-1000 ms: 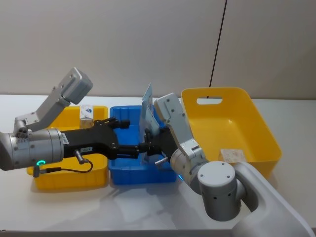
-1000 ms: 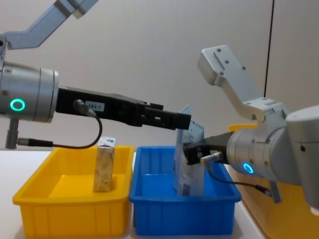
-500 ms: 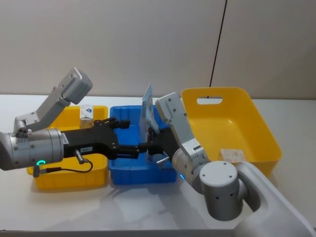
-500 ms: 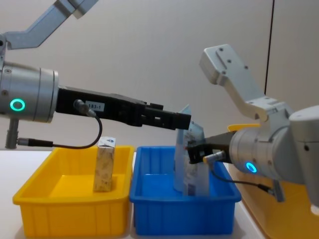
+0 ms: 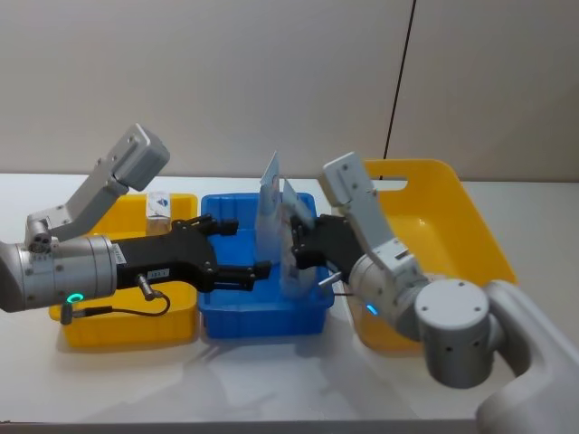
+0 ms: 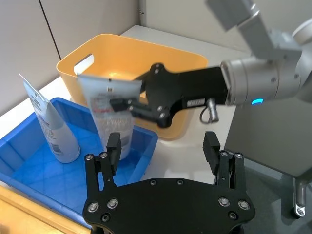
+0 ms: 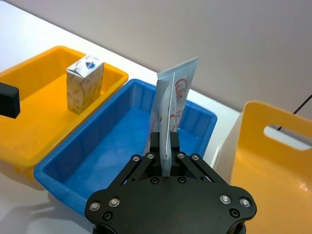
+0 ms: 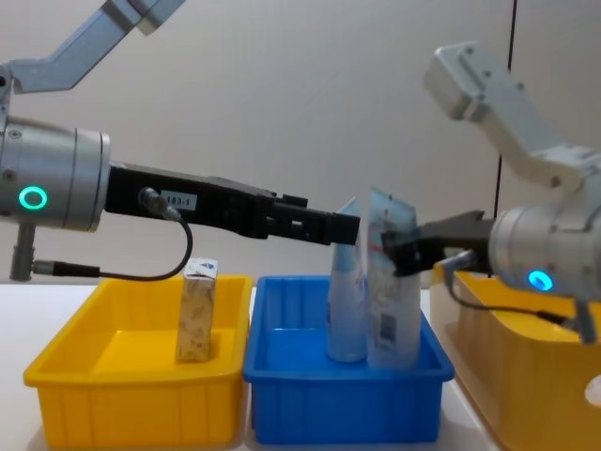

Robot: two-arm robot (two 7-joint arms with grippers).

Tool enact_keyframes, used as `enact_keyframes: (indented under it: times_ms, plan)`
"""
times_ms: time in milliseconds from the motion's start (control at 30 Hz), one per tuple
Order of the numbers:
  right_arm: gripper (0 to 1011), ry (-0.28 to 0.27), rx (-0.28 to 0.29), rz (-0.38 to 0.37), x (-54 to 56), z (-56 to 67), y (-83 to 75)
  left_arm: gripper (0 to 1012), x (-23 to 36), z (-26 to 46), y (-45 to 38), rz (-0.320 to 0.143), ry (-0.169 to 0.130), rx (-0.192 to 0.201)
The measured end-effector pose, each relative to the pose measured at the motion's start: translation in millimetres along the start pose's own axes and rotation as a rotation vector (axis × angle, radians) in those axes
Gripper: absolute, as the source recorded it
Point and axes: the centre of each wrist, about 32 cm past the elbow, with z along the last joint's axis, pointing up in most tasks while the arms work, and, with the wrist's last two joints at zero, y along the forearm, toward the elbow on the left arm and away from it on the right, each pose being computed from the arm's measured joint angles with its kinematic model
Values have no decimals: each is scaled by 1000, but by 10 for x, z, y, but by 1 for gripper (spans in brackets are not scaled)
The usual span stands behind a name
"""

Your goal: Bimanual collaborative sorting of washing and personal care products

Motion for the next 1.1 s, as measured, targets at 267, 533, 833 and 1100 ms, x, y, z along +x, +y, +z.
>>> enact_keyframes:
  times_ms: [267, 533, 833, 1100]
  plan:
    - [71, -27, 47, 36, 262, 108, -136, 1001, 0, 0, 0, 0, 0, 0]
    - [71, -36, 106, 38, 519, 250, -271, 1001, 0, 0, 0, 0, 0, 0]
    - [71, -25, 157, -1, 747, 370, -395, 1001, 0, 0, 0, 0, 0, 0]
    - [71, -2, 187, -64, 950, 444, -528, 1001, 0, 0, 0, 0, 0, 0]
